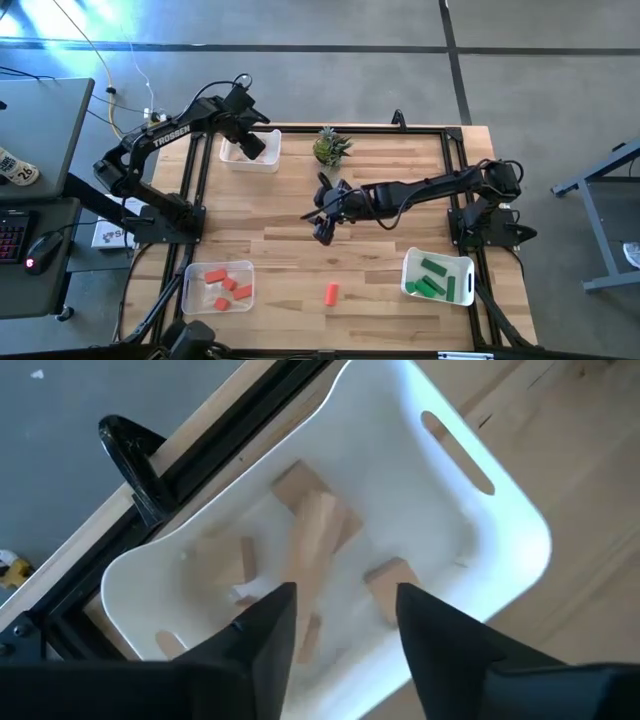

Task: Sort & place blocks by color
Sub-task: Put the orange block into the transparent bin

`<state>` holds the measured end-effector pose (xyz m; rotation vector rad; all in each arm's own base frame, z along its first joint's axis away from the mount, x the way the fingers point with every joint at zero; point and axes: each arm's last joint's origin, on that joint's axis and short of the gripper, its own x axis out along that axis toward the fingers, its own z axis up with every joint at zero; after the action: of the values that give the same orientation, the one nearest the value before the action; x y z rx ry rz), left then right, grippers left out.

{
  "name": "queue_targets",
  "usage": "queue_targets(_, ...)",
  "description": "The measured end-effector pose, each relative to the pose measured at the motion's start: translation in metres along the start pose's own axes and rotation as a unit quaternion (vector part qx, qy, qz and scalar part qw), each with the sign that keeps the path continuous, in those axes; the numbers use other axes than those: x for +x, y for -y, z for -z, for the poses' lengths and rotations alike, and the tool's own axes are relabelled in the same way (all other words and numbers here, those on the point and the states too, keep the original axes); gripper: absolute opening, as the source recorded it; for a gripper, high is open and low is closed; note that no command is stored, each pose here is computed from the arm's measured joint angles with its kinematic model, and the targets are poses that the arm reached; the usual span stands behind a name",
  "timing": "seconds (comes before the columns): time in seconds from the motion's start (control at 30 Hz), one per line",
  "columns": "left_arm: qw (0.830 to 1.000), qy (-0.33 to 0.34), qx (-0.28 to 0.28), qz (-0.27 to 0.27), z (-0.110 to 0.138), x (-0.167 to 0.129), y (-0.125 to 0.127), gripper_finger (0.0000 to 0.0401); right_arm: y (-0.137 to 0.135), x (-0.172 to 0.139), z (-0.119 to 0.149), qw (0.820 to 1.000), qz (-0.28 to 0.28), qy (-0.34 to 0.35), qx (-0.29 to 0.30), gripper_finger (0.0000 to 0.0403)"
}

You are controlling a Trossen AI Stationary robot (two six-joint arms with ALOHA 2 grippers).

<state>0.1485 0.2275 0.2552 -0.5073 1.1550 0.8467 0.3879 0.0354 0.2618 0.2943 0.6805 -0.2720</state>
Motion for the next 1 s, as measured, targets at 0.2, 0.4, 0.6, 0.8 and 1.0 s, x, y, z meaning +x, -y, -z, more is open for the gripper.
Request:
queue_targets(0.2, 0.999, 0.006, -0.016, 0.041, 0.0, -0.002, 0.002, 0.0171, -0.006, -0.001, 0.003, 0.997, -0.05, -0.019, -0.054, 0.0236)
queue_targets(0.4, 0.988, 0.03, -0.06, 0.138, 0.003, -0.019, 0.015, 0.0168, -0.011, -0.002, 0.005, 0.978, -0.135, -0.037, -0.157, 0.0236)
queue_targets(0.6, 0.98, 0.042, -0.071, 0.183, 0.009, -0.04, 0.045, 0.0168, -0.015, -0.003, 0.012, 0.938, -0.219, -0.053, -0.264, 0.0236)
queue_targets(0.8, 0.972, 0.035, -0.068, 0.222, 0.019, -0.057, 0.081, 0.0168, -0.033, 0.003, 0.028, 0.887, -0.287, -0.055, -0.357, 0.0236)
queue_targets(1.0, 0.959, 0.014, -0.068, 0.276, 0.036, -0.076, 0.115, 0.0168, -0.056, 0.008, 0.049, 0.839, -0.314, -0.05, -0.442, 0.0236)
